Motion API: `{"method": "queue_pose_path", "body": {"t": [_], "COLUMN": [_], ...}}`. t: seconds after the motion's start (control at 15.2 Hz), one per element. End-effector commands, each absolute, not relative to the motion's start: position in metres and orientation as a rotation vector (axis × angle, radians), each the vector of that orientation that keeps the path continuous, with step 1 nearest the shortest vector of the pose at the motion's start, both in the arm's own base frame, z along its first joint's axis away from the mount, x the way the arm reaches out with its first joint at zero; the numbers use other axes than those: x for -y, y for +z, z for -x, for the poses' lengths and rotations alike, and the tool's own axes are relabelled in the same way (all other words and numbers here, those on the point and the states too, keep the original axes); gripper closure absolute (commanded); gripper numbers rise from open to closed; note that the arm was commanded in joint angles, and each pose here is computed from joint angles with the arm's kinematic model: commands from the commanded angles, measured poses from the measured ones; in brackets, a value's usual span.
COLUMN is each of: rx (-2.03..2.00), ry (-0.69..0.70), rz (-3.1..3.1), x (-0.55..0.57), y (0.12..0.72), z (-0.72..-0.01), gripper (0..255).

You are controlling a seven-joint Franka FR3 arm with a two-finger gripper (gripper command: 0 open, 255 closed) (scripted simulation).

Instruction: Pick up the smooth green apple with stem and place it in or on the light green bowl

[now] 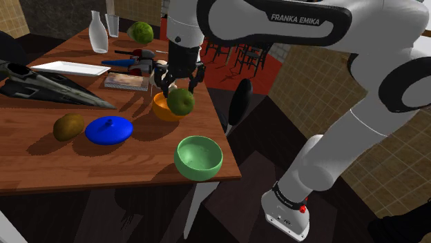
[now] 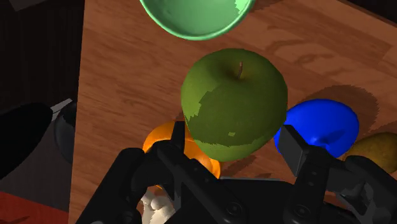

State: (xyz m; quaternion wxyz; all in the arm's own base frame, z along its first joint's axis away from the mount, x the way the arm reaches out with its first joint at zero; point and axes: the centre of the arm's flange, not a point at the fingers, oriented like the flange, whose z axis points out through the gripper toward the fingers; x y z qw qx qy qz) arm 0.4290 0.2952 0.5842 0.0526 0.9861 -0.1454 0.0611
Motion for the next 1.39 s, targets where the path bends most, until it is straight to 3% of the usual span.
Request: {"method": "queue_pose_path", "body": {"t": [0.0, 0.4, 1.32], "rx": [0.444, 0.444, 0.444], "ry": [0.185, 0.185, 0.185], "rz": [-2.998, -2.998, -2.998], "x": [-0.290, -0.274, -0.274], "y": [0.584, 0.590, 0.516], "z": [-0.402, -0.330, -0.330], "gripper": [255, 255, 255]}}
